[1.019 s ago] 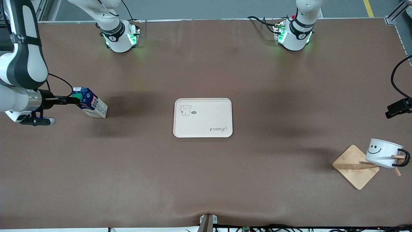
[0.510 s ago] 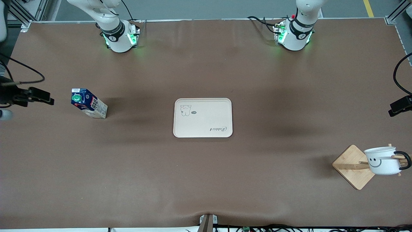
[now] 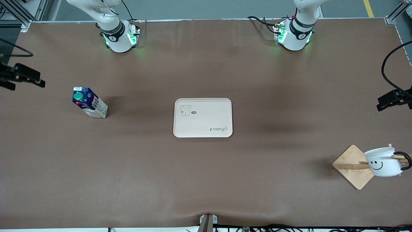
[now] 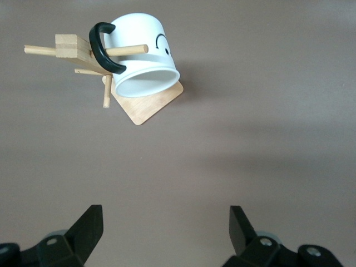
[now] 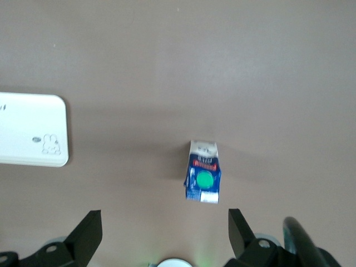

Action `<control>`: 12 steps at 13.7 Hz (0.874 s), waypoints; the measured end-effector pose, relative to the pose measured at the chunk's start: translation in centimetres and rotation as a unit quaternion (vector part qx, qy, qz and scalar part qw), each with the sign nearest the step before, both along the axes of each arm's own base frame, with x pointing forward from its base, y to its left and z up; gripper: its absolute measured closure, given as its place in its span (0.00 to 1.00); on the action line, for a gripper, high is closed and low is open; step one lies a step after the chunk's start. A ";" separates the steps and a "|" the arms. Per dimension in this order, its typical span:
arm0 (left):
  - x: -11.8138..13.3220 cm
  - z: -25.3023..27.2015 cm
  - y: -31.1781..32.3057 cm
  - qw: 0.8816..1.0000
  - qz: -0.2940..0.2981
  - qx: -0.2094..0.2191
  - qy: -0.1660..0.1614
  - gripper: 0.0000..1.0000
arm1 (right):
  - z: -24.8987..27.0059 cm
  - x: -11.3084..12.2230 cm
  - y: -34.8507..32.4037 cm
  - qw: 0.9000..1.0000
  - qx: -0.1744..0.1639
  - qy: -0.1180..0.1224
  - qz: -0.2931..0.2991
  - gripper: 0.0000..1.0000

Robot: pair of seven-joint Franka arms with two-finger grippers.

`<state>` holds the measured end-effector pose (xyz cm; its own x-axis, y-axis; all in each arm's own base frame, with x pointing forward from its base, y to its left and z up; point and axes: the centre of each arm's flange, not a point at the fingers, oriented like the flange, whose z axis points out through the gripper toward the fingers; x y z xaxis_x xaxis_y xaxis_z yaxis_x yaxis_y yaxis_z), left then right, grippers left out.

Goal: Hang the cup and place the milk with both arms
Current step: 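Open both grippers and withdraw them from the mug and milk carton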

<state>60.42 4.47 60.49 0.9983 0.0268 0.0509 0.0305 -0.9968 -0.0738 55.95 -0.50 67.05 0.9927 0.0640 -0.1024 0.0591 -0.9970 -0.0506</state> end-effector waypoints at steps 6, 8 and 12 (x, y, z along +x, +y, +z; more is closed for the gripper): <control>-2.9 0.6 -5.5 1.000 0.014 0.003 -0.008 0.00 | 0.2 -5.1 1.5 1.000 -0.005 0.003 -0.012 0.00; -4.4 0.7 -6.4 1.000 0.008 -0.001 -0.018 0.00 | -0.9 -4.9 1.5 1.000 -0.006 0.012 -0.013 0.00; -6.9 1.1 -7.5 1.000 -0.002 -0.004 -0.019 0.00 | -1.3 -4.7 1.1 1.000 -0.006 0.008 -0.019 0.00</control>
<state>53.50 -3.04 61.58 0.9959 0.0224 0.0881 0.0282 -0.9974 -0.0656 51.25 0.56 65.76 0.9926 0.0247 -0.1190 0.0201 -0.9990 -0.0395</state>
